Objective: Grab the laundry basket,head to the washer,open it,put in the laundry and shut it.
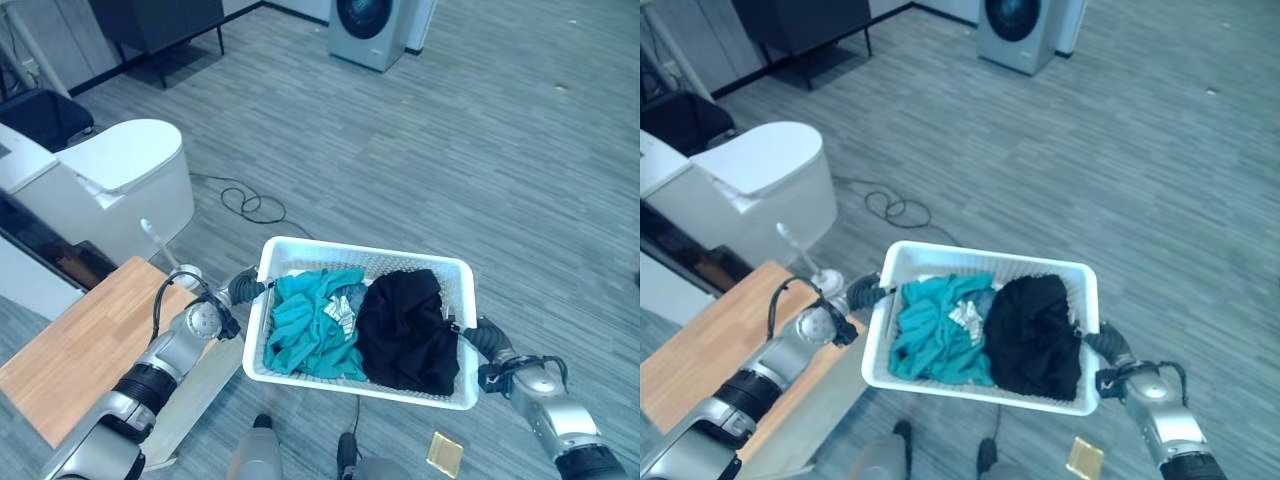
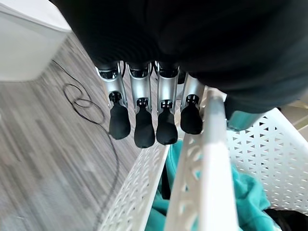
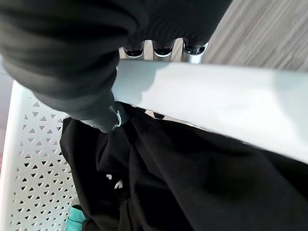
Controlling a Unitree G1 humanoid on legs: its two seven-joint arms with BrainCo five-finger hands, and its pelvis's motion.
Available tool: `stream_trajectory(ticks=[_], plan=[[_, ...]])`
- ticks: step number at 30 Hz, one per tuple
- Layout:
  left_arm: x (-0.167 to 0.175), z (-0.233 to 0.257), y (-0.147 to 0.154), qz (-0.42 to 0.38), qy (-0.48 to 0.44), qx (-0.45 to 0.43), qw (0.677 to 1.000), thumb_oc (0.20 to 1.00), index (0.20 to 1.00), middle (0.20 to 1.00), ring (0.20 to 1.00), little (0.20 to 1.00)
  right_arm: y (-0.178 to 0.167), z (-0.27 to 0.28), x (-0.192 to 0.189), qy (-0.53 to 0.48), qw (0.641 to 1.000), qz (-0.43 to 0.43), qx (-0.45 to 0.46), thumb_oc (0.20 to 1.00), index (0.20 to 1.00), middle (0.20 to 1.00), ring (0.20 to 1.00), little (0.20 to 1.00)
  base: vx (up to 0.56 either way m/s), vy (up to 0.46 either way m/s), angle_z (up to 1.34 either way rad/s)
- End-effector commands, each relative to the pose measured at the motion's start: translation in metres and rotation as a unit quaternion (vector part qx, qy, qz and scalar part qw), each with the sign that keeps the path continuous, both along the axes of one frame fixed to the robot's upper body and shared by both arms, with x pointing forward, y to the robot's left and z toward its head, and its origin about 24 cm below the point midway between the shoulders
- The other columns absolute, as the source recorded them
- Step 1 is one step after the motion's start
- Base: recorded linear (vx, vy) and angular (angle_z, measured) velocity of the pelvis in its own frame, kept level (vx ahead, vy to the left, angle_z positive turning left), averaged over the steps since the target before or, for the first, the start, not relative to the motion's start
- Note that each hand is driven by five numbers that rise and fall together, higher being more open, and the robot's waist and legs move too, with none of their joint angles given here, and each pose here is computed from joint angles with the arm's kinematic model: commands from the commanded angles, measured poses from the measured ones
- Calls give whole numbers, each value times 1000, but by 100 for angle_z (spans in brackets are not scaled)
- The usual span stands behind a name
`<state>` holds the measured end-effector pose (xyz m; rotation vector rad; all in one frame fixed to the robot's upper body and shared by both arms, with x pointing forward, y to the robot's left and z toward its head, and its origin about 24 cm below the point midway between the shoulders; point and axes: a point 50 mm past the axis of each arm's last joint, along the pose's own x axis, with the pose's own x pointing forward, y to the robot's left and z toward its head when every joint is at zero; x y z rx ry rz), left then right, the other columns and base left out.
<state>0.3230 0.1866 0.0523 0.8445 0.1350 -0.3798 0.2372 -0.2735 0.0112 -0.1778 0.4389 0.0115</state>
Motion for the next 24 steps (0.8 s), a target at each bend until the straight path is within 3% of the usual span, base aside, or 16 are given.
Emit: stream_trajectory(ticks=[1,14,20,24], plan=[[24,44,35,77,-78,0,994,200,200,200,200,200,-8,57,16,-118,992,39,21,200,200,200,200,200,213,-34,-18],[11,32,56,109,-59,-17,992,200,200,200,200,200,53,33,41,-99,987,102,73,200,200,200,200,200,488,85,-65],[18,33,49,116,-57,-34,991,200,200,200,200,200,58,27,47,-94,989,94,70,200,200,200,200,200,516,154,54],[32,45,29,90,-67,-31,993,200,200,200,200,200,41,31,42,-97,991,65,69,200,200,200,200,200,450,-119,164]])
